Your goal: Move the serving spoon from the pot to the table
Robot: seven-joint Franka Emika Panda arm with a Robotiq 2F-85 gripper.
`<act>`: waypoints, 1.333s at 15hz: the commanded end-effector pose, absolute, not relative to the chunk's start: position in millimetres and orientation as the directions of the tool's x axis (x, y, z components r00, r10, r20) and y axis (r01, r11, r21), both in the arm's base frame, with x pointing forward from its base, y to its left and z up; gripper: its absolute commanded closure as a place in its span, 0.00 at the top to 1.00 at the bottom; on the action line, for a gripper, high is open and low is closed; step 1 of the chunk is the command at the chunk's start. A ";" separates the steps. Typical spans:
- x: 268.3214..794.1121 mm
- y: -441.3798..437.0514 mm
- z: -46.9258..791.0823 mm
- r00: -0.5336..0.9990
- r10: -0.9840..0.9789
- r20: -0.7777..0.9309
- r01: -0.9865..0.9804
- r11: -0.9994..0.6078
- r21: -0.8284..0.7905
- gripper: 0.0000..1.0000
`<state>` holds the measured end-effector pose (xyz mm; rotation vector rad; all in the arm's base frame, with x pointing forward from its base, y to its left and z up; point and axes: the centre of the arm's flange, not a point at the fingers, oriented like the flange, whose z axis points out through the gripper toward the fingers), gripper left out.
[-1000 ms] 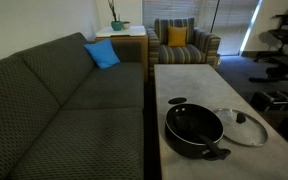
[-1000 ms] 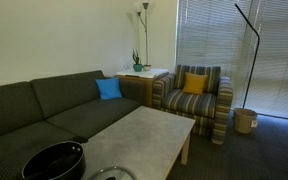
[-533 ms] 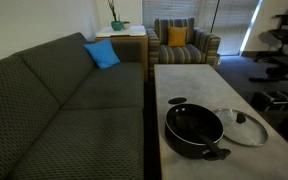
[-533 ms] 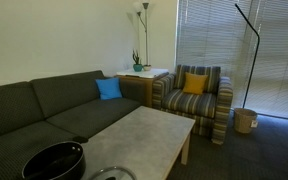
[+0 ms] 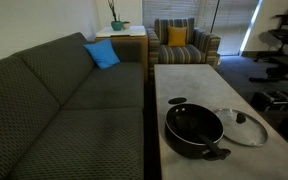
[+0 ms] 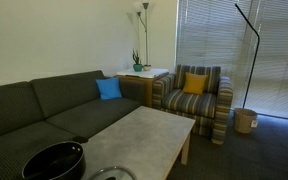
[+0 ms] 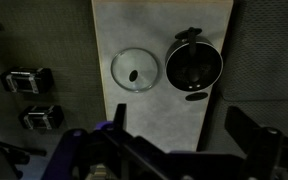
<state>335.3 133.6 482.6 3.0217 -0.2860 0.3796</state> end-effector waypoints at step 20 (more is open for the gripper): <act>338.1 125.5 475.0 0.991 -0.035 0.127 -0.044 -0.997 0.070 1.00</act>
